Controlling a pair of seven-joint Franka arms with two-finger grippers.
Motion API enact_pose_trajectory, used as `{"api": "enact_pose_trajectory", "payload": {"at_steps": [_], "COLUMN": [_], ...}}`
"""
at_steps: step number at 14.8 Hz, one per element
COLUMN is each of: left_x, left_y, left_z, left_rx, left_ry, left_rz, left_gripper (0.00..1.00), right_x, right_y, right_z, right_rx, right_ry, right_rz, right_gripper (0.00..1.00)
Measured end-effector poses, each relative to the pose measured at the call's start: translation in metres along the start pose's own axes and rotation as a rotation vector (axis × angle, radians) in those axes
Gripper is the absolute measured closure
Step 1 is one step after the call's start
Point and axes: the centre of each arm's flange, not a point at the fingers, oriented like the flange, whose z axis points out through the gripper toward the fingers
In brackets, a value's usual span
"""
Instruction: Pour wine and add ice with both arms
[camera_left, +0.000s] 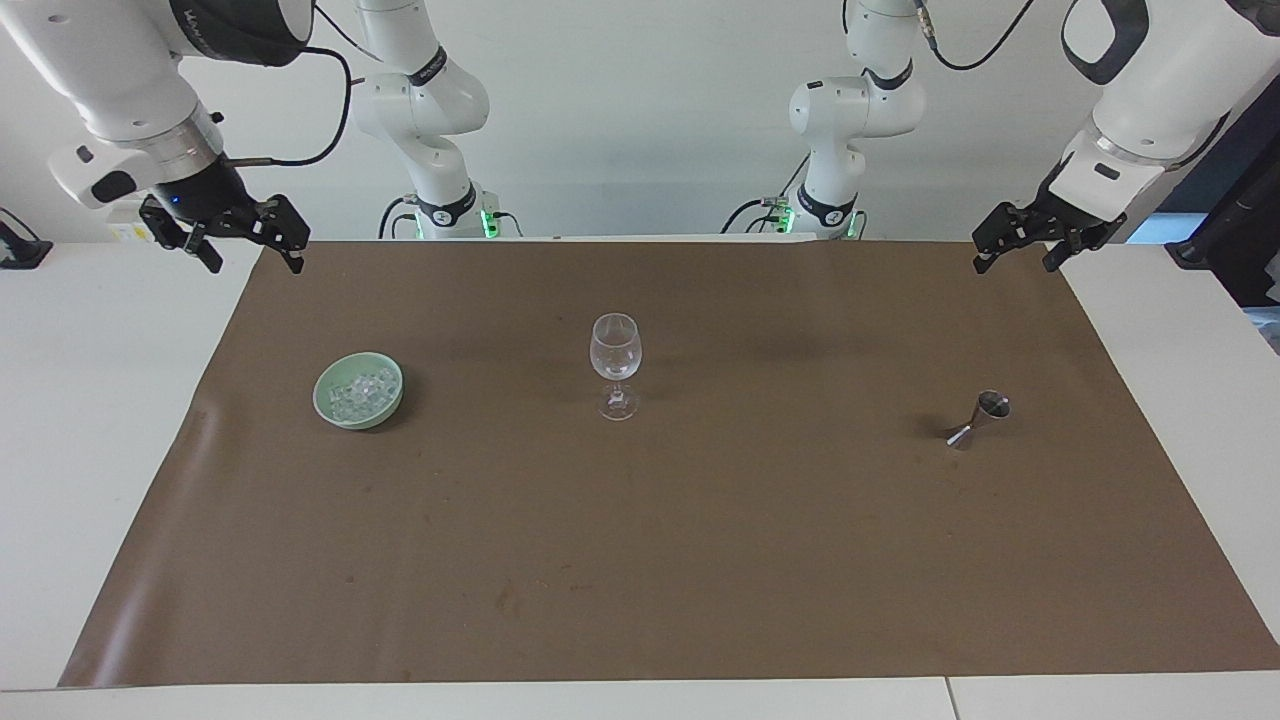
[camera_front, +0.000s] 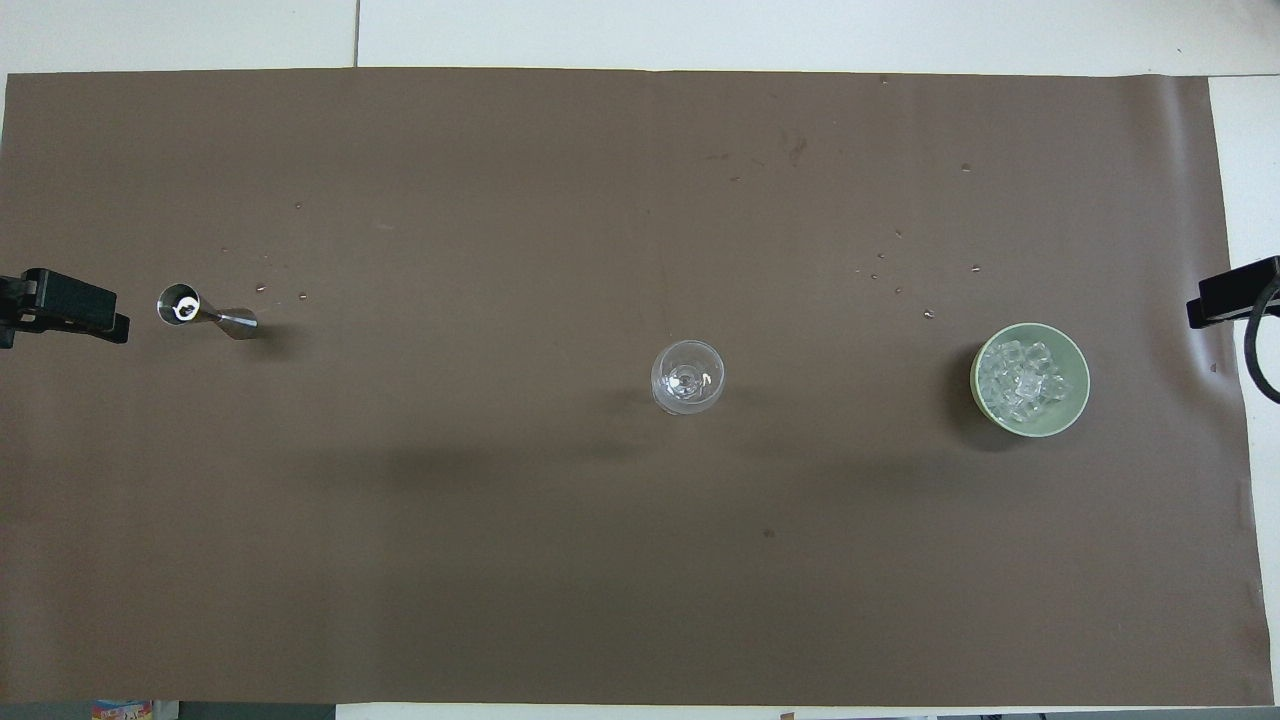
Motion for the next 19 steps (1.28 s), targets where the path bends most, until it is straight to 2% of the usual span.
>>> {"api": "enact_pose_trajectory", "payload": {"at_steps": [4,9,12,16,19], "left_x": [0.043,0.119,0.151,0.155,0.143], "left_y": [-0.002,-0.008,-0.011,-0.021,-0.054], "left_z": [0.033,0.079,0.105,0.122,0.139], "left_rx": [0.003,0.011,0.017,0.002,-0.055], "left_ry": [-0.018,0.031,0.051,0.029,-0.017], "left_rz": [-0.003,-0.009,-0.01,-0.048,-0.317], "left_gripper": [0.0,0.0,0.0,0.0,0.0], "right_x": [0.0,0.0,0.0,0.0,0.0], "right_y": [0.0,0.0,0.0,0.0,0.0], "right_z": [0.0,0.0,0.0,0.0,0.0], "right_rx": [0.0,0.0,0.0,0.0,0.0], "right_ry": [0.0,0.0,0.0,0.0,0.0], "right_rz": [0.0,0.0,0.0,0.0,0.0], "right_gripper": [0.0,0.0,0.0,0.0,0.0]}}
